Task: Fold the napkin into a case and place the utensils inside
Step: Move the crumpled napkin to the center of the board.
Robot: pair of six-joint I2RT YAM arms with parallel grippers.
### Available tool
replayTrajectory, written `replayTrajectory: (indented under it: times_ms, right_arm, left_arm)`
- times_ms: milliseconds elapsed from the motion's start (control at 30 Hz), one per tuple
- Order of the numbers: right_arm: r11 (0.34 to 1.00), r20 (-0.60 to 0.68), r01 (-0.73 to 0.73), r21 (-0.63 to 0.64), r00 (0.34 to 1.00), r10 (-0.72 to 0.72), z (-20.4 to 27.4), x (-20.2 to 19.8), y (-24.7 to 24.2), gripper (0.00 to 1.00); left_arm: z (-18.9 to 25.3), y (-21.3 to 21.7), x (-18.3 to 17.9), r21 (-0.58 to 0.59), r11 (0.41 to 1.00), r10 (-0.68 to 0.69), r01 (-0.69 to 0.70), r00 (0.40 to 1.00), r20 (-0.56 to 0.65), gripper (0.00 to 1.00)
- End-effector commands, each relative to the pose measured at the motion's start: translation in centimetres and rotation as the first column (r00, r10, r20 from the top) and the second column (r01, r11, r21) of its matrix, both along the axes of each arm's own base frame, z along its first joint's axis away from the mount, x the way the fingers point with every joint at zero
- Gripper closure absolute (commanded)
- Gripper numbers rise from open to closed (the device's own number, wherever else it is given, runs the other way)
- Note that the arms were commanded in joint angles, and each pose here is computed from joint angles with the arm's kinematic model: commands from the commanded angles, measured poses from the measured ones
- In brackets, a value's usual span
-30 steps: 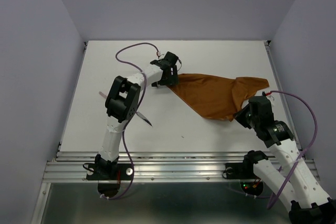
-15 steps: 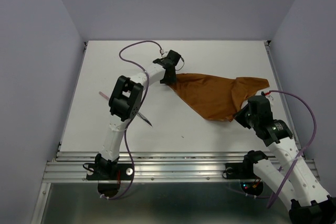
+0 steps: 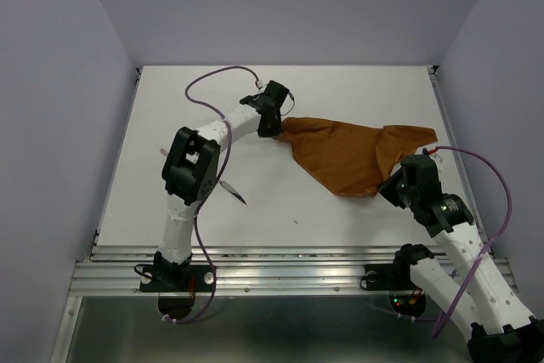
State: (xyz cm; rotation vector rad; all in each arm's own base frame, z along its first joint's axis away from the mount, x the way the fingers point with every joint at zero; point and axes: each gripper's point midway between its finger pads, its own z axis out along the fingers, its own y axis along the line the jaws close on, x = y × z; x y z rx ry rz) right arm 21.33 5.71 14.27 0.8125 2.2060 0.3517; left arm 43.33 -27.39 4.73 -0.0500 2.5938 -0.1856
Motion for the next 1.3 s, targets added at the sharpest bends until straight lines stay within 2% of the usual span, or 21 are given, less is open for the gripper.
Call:
replayTrajectory:
  times_ms: [0, 167, 300, 533, 667, 800, 933, 967, 1000, 1033, 1067, 1100, 1133, 1267]
  right_arm:
    - [1.0, 0.052, 0.0, 0.009, 0.999, -0.001, 0.9, 1.0, 0.1, 0.97]
    - [1.0, 0.059, -0.016, 0.008, 0.998, 0.015, 1.1, 1.1, 0.3, 0.97]
    - [0.999, 0.059, -0.035, 0.017, 0.998, 0.034, 0.9, 1.3, 0.7, 0.97]
    - [0.997, 0.067, -0.082, 0.013, 0.994, 0.081, 1.7, 2.0, 1.4, 0.98]
    - [0.996, 0.068, -0.09, -0.012, 0.994, 0.091, 1.9, 2.1, 1.2, 0.96]
    - [0.996, -0.007, -0.084, 0.018, 0.996, 0.084, -1.0, 1.3, 1.5, 0.96]
    - [0.996, -0.031, -0.062, 0.067, 0.997, 0.064, -2.4, 0.8, 1.9, 0.96]
    - [0.996, -0.039, -0.055, 0.074, 0.998, 0.058, -3.0, 0.6, 1.9, 0.96]
    - [0.996, -0.041, -0.052, 0.078, 0.998, 0.056, -3.1, 0.5, 1.9, 0.96]
    - [0.995, -0.037, -0.057, 0.081, 0.997, 0.06, -3.1, 0.5, 2.0, 0.96]
    - [0.995, -0.039, -0.058, 0.084, 0.997, 0.061, -3.2, 0.5, 2.1, 0.96]
    - [0.995, -0.038, -0.062, 0.082, 0.997, 0.066, -3.1, 0.5, 2.1, 0.96]
    - [0.995, -0.035, -0.065, 0.08, 0.997, 0.068, -3.0, 0.5, 2.1, 0.96]
    - [0.994, -0.016, -0.07, 0.078, 0.997, 0.072, -2.3, 0.6, 2.1, 0.95]
  left_arm:
    - [9.3, 0.2, -0.5, -0.1, 0.995, 0.01, 0.006, 0.987, 0.158, 1.0]
    - [13.0, 1.8, -3.1, -0.138, 0.99, 0.008, 0.022, 0.977, 0.214, 1.0]
    - [12.6, 2.6, -4.8, -0.152, 0.988, 0.005, 0.028, 0.978, 0.21, 1.0]
    - [15.0, 4.5, -7.8, -0.189, 0.982, 0.023, 0.021, 0.973, 0.232, 1.0]
    - [13.3, 5.9, -10.4, -0.181, 0.983, 0.016, 0.02, 0.981, 0.194, 1.0]
    - [7.9, 6.7, -13.9, -0.196, 0.98, 0.006, 0.011, 0.996, 0.087, 1.0]
    - [4.6, 6.3, -16.3, -0.258, 0.966, -0.01, 0.014, 1.0, 0.016, 1.0]
    - [4.3, 6.1, -16.6, -0.273, 0.962, -0.017, 0.018, 1.0, 0.006, 0.92]
    - [3.7, 6.2, -16.8, -0.276, 0.961, -0.017, 0.017, 1.0, 0.001, 0.79]
    - [3.5, 6.2, -16.9, -0.276, 0.961, -0.012, 0.01, 1.0, -0.005, 0.65]
    - [3.3, 6.3, -16.9, -0.272, 0.962, -0.009, 0.006, 1.0, -0.008, 0.39]
    - [2.9, 6.4, -16.9, -0.261, 0.965, -0.006, 0.003, 1.0, -0.013, 0.31]
    - [2.7, 6.6, -16.8, -0.251, 0.968, 0.002, -0.006, 1.0, -0.016, 0.25]
    - [1.1, 8.2, -16.0, -0.144, 0.986, 0.085, -0.086, 0.996, -0.015, 0.23]
